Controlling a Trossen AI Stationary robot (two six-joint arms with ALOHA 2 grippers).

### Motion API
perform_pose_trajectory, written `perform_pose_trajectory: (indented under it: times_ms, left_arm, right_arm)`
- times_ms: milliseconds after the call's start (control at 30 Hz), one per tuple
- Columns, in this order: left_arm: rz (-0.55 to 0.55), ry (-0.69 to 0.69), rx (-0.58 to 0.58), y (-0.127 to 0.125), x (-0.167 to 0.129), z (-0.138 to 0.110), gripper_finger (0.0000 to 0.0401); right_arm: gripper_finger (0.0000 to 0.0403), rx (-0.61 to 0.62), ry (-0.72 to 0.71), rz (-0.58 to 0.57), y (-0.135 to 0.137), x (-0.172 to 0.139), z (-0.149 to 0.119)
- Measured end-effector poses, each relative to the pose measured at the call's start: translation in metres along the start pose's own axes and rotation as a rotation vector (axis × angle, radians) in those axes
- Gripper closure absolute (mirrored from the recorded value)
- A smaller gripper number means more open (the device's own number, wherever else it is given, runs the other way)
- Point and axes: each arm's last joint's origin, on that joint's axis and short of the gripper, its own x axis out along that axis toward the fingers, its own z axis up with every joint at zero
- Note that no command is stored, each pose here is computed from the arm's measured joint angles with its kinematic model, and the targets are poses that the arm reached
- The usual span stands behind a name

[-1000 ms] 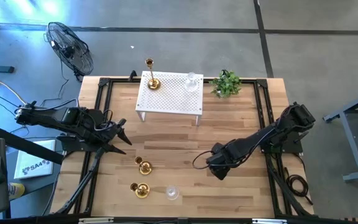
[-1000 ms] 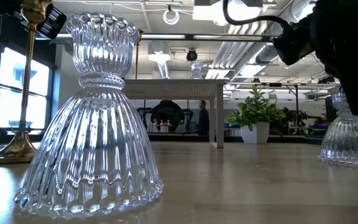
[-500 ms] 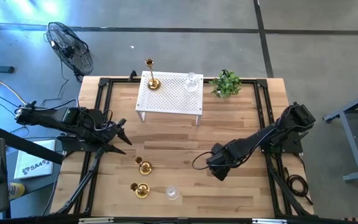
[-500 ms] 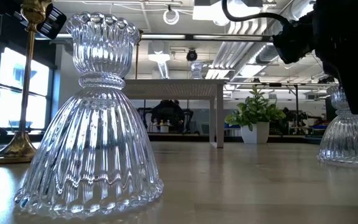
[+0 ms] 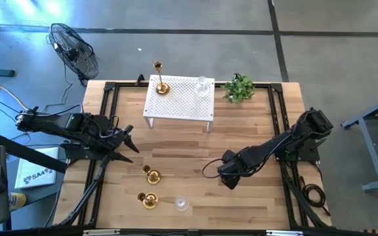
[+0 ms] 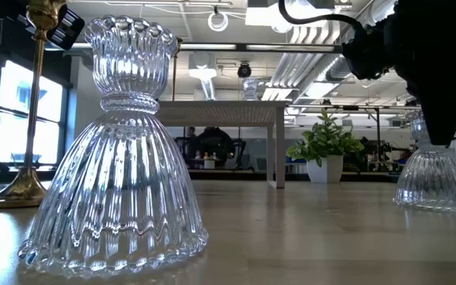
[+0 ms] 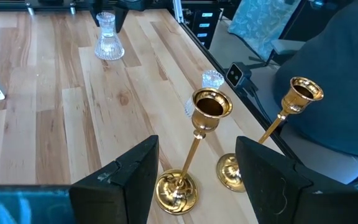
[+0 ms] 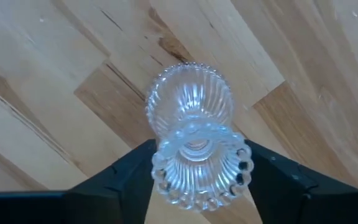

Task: Pick & Place candle stick holders
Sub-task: Put the top transparent candle holder on the shelf aligned with the other transparent candle holder

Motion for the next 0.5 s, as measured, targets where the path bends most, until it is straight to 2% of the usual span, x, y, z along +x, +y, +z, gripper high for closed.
perform_pose_trajectory:
  times_ms: [100,267,500]
  left_arm:
    - [0.000,0.006,-0.002,0.000,0.000,-0.001,0.0192]
    - [0.000,0.006,-0.002,0.000,0.000,-0.001,0.0192]
    - [-0.001,0.006,-0.002,0.000,0.000,-0.001,0.0192]
  right_arm:
    - [0.0192,-0.002,-0.020,0.000,0.001,0.000,0.001]
    - [0.0246,-0.014,-0.033,0.009,0.000,0.000,0.005]
    - [0.0247,-0.002,-0.014,0.031,-0.001,0.000,0.010]
